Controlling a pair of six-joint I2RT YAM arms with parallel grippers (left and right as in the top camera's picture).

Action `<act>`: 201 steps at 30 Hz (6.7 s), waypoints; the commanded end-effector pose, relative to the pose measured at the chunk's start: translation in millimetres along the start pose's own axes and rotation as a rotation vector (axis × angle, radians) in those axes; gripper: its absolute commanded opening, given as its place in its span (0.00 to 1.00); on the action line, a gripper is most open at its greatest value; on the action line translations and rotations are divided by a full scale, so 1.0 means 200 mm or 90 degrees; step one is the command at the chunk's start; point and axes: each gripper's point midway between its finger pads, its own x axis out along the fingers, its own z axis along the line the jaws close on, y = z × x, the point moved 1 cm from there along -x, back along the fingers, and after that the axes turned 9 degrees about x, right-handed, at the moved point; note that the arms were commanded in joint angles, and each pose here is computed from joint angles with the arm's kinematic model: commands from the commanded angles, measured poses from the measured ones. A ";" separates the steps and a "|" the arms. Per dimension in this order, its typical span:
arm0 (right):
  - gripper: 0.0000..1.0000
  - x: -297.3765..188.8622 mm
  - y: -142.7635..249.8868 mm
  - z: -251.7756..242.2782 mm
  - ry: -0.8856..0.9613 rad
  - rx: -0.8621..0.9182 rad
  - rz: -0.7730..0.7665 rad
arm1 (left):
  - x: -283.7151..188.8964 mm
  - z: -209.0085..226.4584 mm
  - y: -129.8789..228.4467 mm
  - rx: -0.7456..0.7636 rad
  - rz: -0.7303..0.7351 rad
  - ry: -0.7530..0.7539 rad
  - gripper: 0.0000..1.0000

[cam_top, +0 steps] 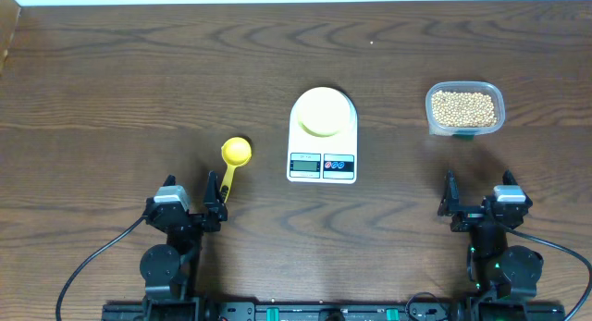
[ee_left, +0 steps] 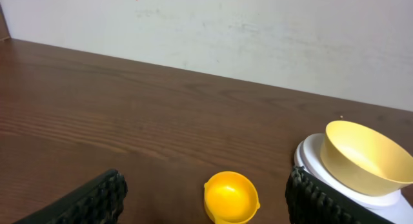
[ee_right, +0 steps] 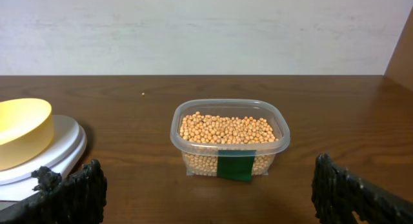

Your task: Scoop item into bowl and weigh 50g on scale

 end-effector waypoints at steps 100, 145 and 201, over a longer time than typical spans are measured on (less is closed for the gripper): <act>0.99 0.00 0.01 0.00 -0.001 -0.007 0.004 | 0.04 -0.06 -0.16 0.031 0.466 0.052 0.81; 0.99 0.00 0.01 0.00 -0.001 -0.007 0.004 | 0.73 0.02 0.34 0.109 0.788 0.115 0.81; 0.99 0.00 0.01 0.00 -0.001 -0.007 0.004 | 0.70 -0.02 0.66 0.209 0.865 0.220 0.81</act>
